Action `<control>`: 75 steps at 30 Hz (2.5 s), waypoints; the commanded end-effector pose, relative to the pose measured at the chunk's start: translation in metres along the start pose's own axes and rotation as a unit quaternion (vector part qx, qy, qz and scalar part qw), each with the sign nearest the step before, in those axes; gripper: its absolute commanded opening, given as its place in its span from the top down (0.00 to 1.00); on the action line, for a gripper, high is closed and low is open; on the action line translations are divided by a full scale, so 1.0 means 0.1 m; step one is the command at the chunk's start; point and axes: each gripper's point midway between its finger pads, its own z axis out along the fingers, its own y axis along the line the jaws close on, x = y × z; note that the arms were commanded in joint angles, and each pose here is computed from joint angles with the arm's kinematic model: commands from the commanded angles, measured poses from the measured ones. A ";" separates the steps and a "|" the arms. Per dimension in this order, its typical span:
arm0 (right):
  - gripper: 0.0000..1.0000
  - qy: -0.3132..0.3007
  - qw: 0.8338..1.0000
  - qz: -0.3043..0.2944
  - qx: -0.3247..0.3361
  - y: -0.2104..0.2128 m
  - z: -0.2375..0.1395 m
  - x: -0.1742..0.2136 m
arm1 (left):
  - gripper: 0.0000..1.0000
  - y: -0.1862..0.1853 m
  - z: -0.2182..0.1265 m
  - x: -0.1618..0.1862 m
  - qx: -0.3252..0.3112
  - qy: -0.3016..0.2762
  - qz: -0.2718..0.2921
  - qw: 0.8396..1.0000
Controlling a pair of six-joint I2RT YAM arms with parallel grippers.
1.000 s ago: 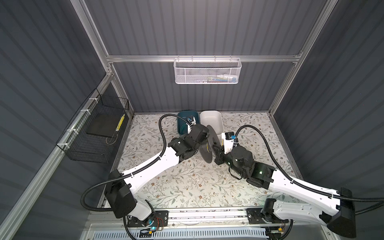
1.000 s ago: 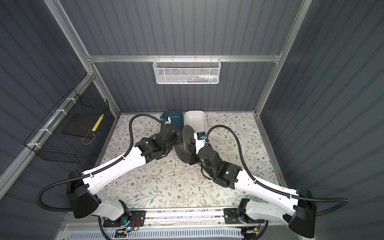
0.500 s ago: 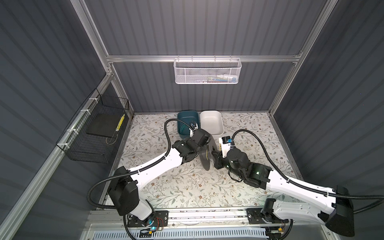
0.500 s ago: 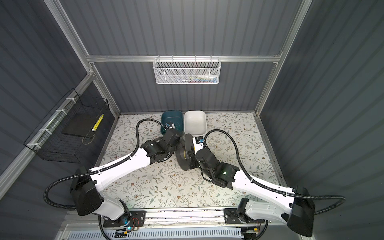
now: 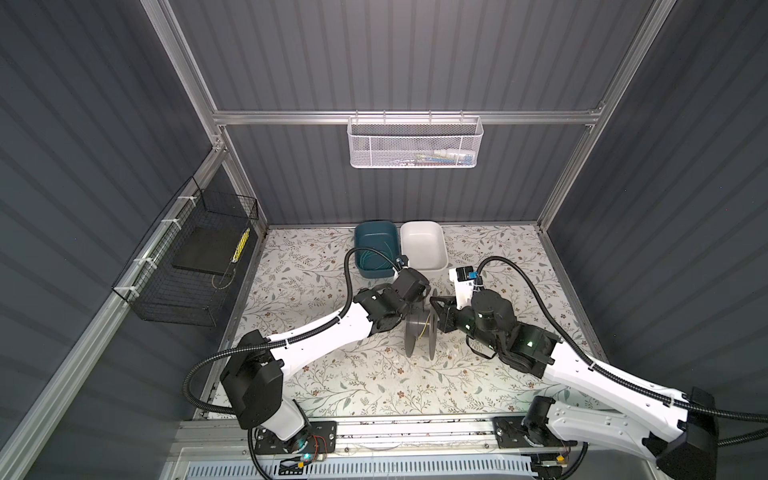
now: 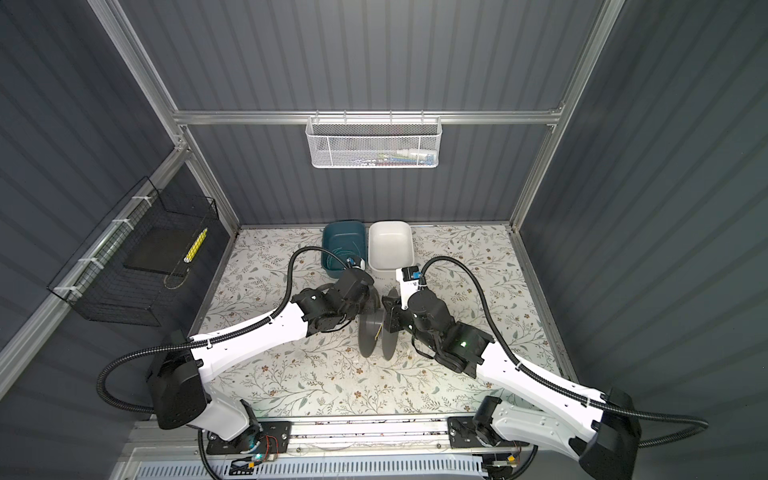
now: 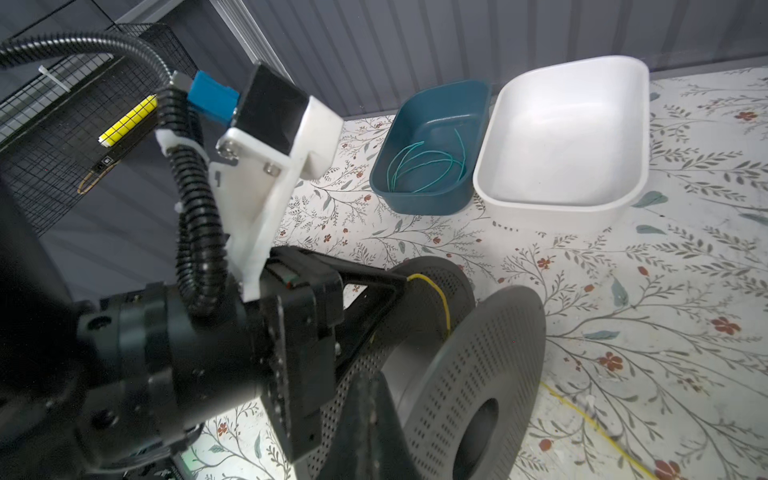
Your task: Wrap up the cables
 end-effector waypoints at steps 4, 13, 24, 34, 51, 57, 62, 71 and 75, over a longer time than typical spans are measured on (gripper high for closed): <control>0.92 -0.017 1.000 0.002 0.026 -0.16 -0.21 -0.11 | 1.00 0.03 -0.04 -0.10 -0.011 -0.014 0.017 1.000; 0.61 0.124 0.980 0.085 0.134 -1.32 -0.39 0.39 | 1.00 -0.08 -0.35 -0.33 0.009 -0.017 0.057 0.998; 0.44 0.218 0.972 0.083 0.035 -1.13 -0.13 0.76 | 1.00 -0.09 -1.25 -0.85 0.063 -0.010 0.092 0.994; 0.58 0.231 0.970 0.045 0.061 -1.15 -0.17 0.69 | 1.00 0.00 -1.37 -0.88 0.054 0.001 0.109 0.993; 0.67 0.278 0.959 0.049 -0.016 -0.84 -0.14 0.87 | 1.00 -0.01 -1.35 -0.86 0.060 0.008 0.109 0.992; 0.74 0.304 0.951 0.055 -0.003 -0.88 -0.12 1.05 | 1.00 -0.01 -1.34 -0.88 0.061 0.004 0.107 0.992; 0.71 0.302 0.952 0.045 0.029 -0.98 -0.14 1.02 | 1.00 -0.01 -1.35 -0.88 0.061 0.005 0.107 0.992; 0.83 0.303 0.950 0.043 0.062 -1.10 -0.12 1.05 | 1.00 -0.01 -1.38 -0.89 0.066 -0.001 0.105 0.992; 0.96 0.302 0.951 0.047 0.041 -0.99 -0.14 1.07 | 1.00 0.00 -1.38 -0.91 0.062 -0.005 0.103 0.993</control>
